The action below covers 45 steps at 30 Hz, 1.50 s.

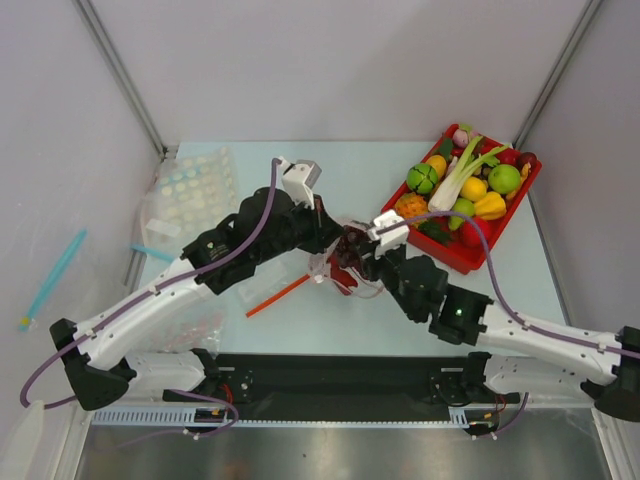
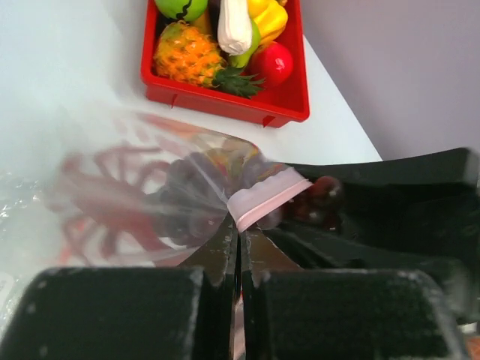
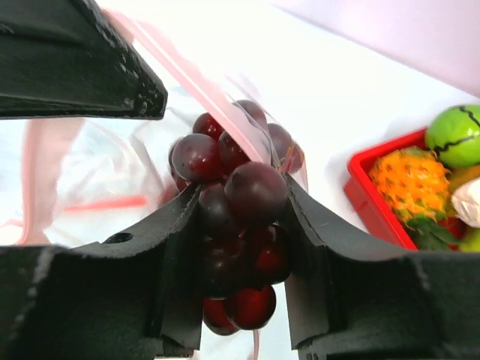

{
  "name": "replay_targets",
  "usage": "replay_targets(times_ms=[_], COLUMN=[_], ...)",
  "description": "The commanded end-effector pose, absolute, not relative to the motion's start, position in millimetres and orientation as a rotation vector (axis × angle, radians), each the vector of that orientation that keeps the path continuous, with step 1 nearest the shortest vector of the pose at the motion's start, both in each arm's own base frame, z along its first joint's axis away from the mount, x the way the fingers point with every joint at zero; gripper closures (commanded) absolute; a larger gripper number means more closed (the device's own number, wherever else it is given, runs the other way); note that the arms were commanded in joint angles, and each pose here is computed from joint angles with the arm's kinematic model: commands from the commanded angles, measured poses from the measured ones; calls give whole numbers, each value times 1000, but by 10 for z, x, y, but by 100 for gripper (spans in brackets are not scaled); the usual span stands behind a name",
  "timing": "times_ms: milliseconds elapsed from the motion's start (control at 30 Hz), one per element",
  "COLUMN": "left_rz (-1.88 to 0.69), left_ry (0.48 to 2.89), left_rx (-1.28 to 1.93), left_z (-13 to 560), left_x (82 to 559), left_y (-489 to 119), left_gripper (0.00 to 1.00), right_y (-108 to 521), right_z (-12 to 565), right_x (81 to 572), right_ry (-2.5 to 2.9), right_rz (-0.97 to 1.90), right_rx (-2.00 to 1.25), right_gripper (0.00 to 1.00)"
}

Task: Place the food in the zip-top bag and seal the zipper
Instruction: Place the fake fruit in the zipper food storage bag.

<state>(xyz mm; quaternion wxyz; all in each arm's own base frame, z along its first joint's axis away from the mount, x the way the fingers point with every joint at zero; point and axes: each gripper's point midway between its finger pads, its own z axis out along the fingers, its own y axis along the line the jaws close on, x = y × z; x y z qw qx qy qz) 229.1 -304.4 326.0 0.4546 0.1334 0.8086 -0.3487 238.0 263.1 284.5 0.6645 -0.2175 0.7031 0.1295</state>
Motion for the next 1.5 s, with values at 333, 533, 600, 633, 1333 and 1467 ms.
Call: replay_targets(times_ms=[333, 533, 600, 633, 1333, 1467], left_rz=[-1100, -1076, -1032, -1021, -791, -784], left_ry=[1830, 1802, 1805, 1801, 1766, 1764], left_rx=[311, 287, 254, 249, -20, -22], left_z=[3786, 3860, 3814, 3814, 3524, 3533], left_x=[2201, 2192, 2253, 2262, 2785, 2793], left_y=[-3187, -3070, -3005, -2973, -2377, -2368], left_gripper=[98, 98, 97, 97, 95, 96], right_y=[2829, 2954, 2967, 2930, 2833, 2927], right_z=[2977, 2665, 2687, 2742, 2909, 2782], right_x=[2257, 2413, 2362, 2329, 2246, 2238], right_ry=[1489, 1616, 1604, 1591, 1672, 1728], right_rz=[550, 362, 400, 422, 721, 750], right_rx=[-516, -594, -610, -601, -567, -625], right_gripper=[81, 32, 18, 13, 44, 44])
